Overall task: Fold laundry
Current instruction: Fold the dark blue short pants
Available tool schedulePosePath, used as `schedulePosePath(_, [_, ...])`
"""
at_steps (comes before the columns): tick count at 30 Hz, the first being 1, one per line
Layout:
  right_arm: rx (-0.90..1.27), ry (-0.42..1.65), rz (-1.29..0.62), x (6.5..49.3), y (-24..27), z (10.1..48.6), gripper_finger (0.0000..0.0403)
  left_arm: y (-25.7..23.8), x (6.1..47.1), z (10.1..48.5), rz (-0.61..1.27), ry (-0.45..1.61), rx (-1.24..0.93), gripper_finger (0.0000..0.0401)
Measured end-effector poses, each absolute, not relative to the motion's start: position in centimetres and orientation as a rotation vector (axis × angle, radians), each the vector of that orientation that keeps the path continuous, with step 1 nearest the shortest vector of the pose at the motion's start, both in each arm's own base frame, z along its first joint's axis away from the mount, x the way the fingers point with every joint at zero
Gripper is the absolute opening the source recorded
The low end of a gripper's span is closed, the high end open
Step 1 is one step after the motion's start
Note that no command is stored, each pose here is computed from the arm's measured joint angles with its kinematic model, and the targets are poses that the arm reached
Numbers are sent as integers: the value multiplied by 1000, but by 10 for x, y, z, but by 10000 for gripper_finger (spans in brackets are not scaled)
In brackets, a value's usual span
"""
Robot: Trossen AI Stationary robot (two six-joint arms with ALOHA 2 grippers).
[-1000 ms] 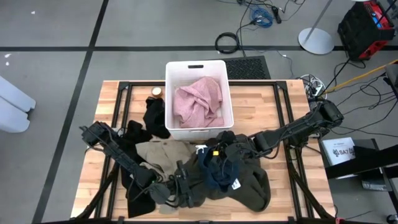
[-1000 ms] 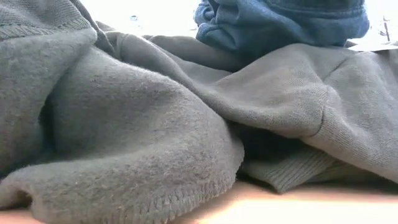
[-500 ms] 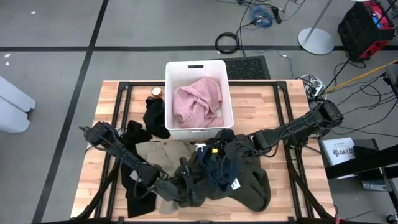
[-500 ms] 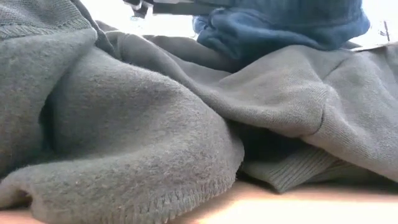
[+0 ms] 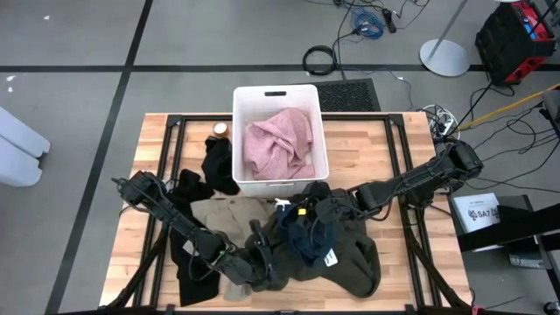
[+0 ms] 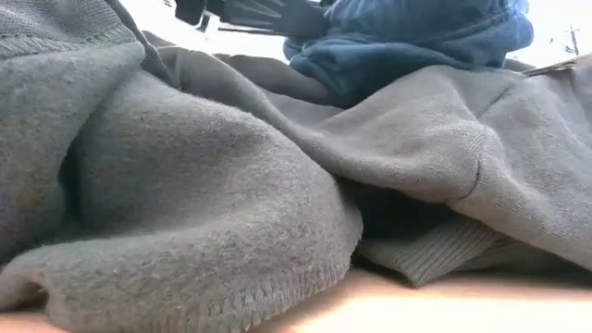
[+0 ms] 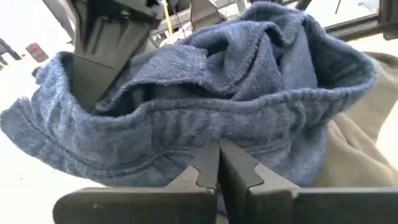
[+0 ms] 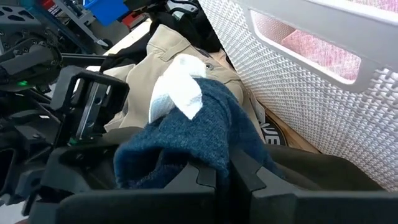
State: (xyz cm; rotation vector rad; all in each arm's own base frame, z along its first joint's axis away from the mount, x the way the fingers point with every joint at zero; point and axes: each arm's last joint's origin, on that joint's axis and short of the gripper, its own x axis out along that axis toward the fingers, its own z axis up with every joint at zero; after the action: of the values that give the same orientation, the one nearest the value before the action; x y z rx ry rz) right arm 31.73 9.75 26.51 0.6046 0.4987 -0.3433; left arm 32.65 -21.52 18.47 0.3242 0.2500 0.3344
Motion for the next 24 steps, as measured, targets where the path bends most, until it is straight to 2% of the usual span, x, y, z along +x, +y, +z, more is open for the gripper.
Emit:
schedulePosePath(8, [645,617,-134,313,105,268,7,-240,299,202,377,220,455,3])
schedulePosePath(16, [594,710,-101,281,115,283,17,-264,263,221,492,189,528,2])
schedulePosePath(20, [504,762,-65,270,122,283,44,-264,260,221,532,204,577,1])
schedulePosePath(24, [473,779,-110,267,122,280,93,-264,263,221,478,201,571,1])
